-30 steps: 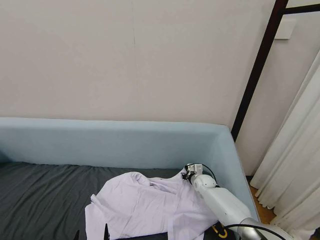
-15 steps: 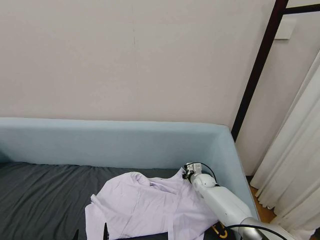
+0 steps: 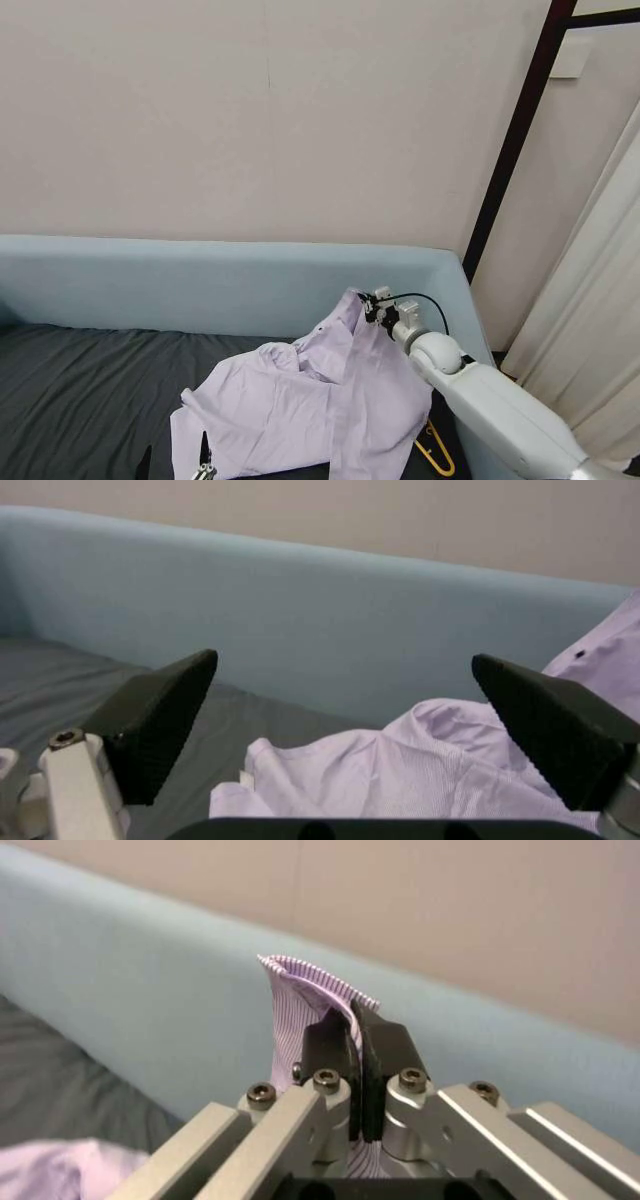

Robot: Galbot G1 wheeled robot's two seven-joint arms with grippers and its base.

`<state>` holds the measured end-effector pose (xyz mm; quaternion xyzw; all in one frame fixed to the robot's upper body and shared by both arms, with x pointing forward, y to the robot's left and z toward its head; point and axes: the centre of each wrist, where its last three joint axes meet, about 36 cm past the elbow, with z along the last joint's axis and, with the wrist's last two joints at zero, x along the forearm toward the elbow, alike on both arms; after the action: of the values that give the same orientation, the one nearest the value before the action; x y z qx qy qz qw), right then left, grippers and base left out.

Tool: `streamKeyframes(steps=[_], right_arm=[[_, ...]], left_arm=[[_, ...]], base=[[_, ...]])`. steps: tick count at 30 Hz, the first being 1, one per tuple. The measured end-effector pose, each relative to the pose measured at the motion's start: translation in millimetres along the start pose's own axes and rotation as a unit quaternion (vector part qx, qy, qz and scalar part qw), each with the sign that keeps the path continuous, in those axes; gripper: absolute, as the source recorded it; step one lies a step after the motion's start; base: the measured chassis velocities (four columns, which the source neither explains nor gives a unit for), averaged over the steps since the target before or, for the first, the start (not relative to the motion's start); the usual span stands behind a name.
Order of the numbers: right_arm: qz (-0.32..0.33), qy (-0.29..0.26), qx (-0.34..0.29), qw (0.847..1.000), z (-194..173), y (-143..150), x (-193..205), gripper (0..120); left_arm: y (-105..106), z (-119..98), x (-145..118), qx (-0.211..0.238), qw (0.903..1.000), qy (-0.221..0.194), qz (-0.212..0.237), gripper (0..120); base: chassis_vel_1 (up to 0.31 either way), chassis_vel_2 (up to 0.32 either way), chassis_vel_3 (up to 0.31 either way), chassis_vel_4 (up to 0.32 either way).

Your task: Pick up the clothes from the sofa and hang them on the clothes hanger.

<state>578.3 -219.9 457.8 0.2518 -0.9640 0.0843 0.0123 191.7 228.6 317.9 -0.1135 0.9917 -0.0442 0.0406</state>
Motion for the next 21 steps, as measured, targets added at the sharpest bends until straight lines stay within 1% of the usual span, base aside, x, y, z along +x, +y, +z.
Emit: streamKeyframes(steps=[1,2,5,6,10,11,14,15,16,17,20,21], right_arm=[[-0.004,-0.010,0.003,1.000,-8.2,-1.1,4.8,0],[-0.004,-0.010,0.003,1.000,-8.2,-1.1,4.8,0],[-0.023,-0.039,0.015,0.999,-30.5,-1.5,29.7,0],[-0.023,-0.039,0.015,0.999,-30.5,-1.5,29.7,0],[-0.047,-0.070,0.027,0.996,-36.6,-1.3,53.2,0],[-0.047,-0.070,0.027,0.996,-36.6,-1.3,53.2,0],[-0.053,-0.088,0.029,0.994,-39.2,-4.2,57.3,0],[-0.055,-0.094,0.026,0.994,-40.6,-6.0,58.2,0],[-0.055,-0.094,0.026,0.994,-40.6,-6.0,58.2,0],[-0.056,-0.096,0.025,0.993,-41.7,-6.7,58.8,0],[-0.060,-0.105,0.025,0.992,-48.4,-7.6,62.8,0],[-0.060,-0.105,0.025,0.992,-48.4,-7.6,62.8,0]], left_arm=[[0.8,-1.8,-2.5,-0.001,1.0000,-0.001,0.002,100],[0.8,-1.8,-2.5,-0.001,1.0000,-0.001,0.002,100],[3.4,-12.5,-17.4,-0.002,0.9999,-0.007,0.013,100],[3.4,-12.5,-17.4,-0.002,0.9999,-0.007,0.013,100],[9.9,-29.4,-46.5,0.009,0.9992,-0.006,0.038,100],[9.9,-29.4,-46.5,0.009,0.9992,-0.006,0.038,100],[15.9,-42.4,-70.0,0.023,0.9982,0.004,0.055,100],[18.6,-50.8,-84.7,0.030,0.9972,0.007,0.068,100],[18.6,-50.8,-84.7,0.030,0.9972,0.007,0.068,100],[20.3,-55.8,-94.1,0.033,0.9965,0.008,0.077,100],[33.3,-74.2,-136.9,0.031,0.9901,-0.003,0.137,100],[33.3,-74.2,-136.9,0.031,0.9901,-0.003,0.137,100]], base=[[0.000,0.000,0.000,0.000],[0.000,0.000,0.000,0.000],[0.000,0.000,0.000,0.000],[0.000,0.000,0.000,0.000],[0.000,0.000,0.000,0.000],[0.000,0.000,0.000,0.000],[0.000,0.000,0.000,0.000],[0.000,0.000,0.000,0.000],[0.000,0.000,0.000,0.000],[0.000,0.000,0.000,0.000],[0.000,0.000,0.000,0.000],[0.000,0.000,0.000,0.000]])
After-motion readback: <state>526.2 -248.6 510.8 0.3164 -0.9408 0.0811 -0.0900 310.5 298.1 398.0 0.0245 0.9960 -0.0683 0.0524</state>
